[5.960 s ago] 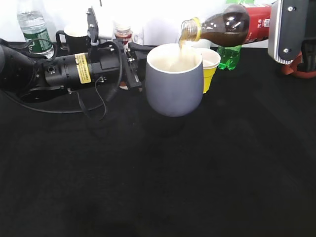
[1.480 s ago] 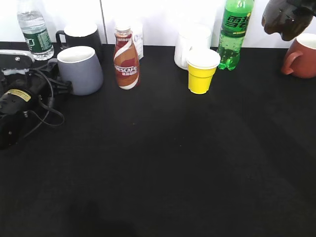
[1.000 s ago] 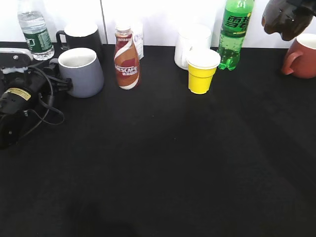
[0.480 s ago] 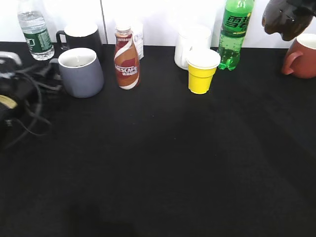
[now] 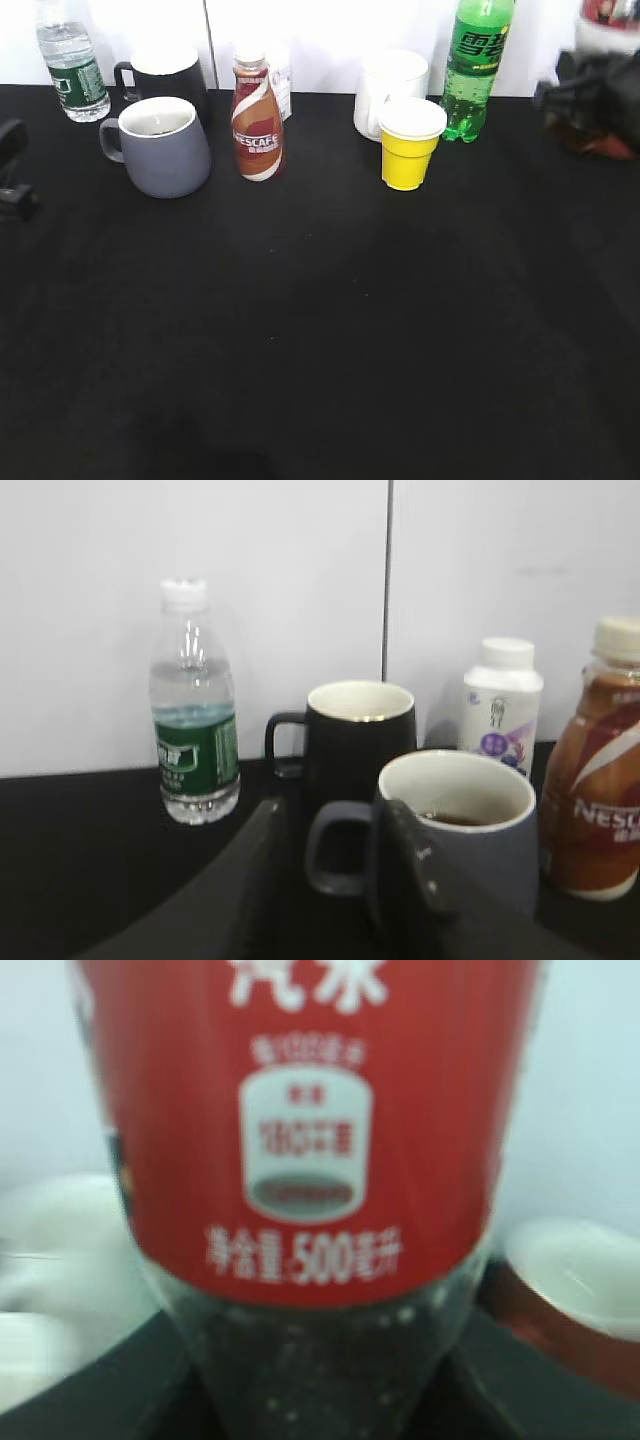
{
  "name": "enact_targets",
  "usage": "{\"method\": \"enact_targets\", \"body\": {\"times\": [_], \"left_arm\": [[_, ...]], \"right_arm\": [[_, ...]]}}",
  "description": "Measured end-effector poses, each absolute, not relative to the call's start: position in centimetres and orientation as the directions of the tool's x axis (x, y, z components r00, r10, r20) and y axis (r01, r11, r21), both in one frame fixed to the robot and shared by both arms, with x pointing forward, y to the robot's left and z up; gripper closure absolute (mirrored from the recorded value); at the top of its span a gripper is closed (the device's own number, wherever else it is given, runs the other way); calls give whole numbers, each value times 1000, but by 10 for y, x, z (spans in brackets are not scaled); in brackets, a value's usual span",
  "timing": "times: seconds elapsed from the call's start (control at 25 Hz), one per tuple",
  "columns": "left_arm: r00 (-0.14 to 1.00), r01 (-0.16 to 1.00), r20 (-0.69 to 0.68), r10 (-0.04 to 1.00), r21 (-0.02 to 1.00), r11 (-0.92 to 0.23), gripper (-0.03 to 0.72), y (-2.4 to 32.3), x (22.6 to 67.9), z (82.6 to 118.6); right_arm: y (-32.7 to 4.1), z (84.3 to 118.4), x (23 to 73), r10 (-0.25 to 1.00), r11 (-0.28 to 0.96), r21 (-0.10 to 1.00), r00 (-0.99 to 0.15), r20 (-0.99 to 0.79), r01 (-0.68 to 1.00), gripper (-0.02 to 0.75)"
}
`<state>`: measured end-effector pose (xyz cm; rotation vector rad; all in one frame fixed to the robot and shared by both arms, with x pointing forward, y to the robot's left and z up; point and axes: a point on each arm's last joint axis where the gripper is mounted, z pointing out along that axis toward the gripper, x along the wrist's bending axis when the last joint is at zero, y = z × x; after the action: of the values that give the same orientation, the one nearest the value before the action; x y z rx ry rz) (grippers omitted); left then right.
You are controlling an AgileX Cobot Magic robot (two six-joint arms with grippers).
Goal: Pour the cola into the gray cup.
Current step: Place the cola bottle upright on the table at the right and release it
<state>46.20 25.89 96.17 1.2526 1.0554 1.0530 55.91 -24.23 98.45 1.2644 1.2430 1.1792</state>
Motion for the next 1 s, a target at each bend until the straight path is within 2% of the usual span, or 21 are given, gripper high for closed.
{"method": "enact_targets", "body": {"times": [0.16, 0.28, 0.52, 0.64, 1.0], "left_arm": [[255, -39, 0, 967, 999, 10, 447, 254, 460, 963], [264, -39, 6, 965, 999, 5, 447, 253, 460, 963], [274, -40, 11, 962, 999, 0, 447, 252, 460, 963], [298, -43, 21, 954, 999, -9, 447, 250, 459, 963], [304, -43, 25, 952, 999, -12, 451, 249, 459, 963]], "right_arm": [[-244, 932, 573, 996, 59, 998, 68, -60, 25, 395], [-244, 902, 575, 996, 45, 995, 70, -52, 94, 395], [-240, 908, 587, 998, 31, 999, 55, -33, 43, 394], [-237, 891, 595, 998, 42, 998, 47, -44, 57, 394], [-236, 888, 596, 998, 47, 998, 40, -49, 37, 394]]}}
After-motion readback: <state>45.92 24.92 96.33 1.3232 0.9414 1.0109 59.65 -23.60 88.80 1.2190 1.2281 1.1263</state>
